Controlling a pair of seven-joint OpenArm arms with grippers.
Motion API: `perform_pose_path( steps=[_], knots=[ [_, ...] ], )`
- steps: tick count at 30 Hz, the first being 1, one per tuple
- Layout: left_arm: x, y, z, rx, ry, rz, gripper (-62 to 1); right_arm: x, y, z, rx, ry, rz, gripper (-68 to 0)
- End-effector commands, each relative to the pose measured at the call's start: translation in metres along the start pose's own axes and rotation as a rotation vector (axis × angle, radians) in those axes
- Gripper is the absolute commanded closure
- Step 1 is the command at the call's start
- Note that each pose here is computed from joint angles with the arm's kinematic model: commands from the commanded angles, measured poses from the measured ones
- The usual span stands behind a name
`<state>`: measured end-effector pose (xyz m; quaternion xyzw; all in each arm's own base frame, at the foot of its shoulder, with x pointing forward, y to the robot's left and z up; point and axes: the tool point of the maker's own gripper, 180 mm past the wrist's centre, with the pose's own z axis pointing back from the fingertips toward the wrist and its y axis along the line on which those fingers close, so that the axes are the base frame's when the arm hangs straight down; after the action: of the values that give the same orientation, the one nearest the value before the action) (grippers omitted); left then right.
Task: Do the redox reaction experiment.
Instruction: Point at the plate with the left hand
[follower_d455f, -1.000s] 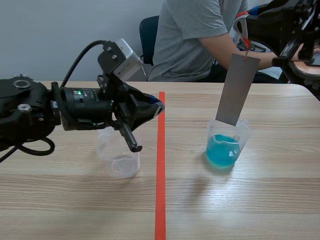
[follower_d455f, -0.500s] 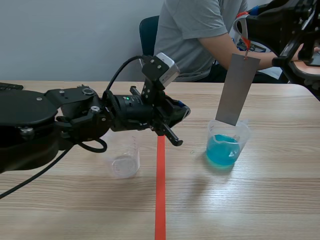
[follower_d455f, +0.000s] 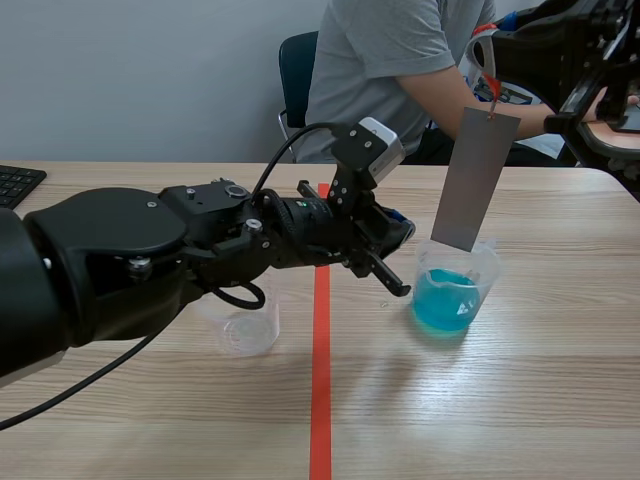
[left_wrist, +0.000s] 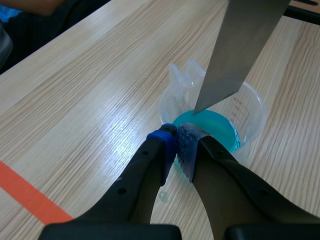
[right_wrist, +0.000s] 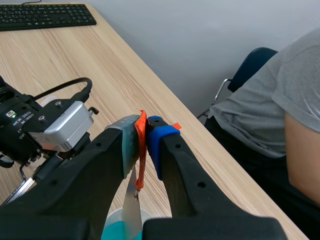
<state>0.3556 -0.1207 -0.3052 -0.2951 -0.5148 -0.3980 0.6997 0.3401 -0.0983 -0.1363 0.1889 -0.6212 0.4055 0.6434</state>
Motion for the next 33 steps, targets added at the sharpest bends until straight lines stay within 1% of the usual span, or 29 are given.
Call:
perform_pose_path(
  steps=[1,5,33],
  knots=[
    [0.0214,-0.006,-0.0056,-0.019,-0.055,-0.008,-3.6,0.0129,-0.0056,0.0025,-0.011,-0.026,0.027,-1.5],
    [0.0236,-0.0088,-0.0074,-0.024,-0.06,-0.006,-3.6,0.0129,-0.0056,0.0025,-0.011,-0.026,0.027,-1.5],
    [0.0222,-0.0079,-0.0069,-0.022,-0.056,-0.006,-3.6,0.0128,-0.0055,0.0025,-0.011,-0.026,0.027,-1.5]
  ],
)
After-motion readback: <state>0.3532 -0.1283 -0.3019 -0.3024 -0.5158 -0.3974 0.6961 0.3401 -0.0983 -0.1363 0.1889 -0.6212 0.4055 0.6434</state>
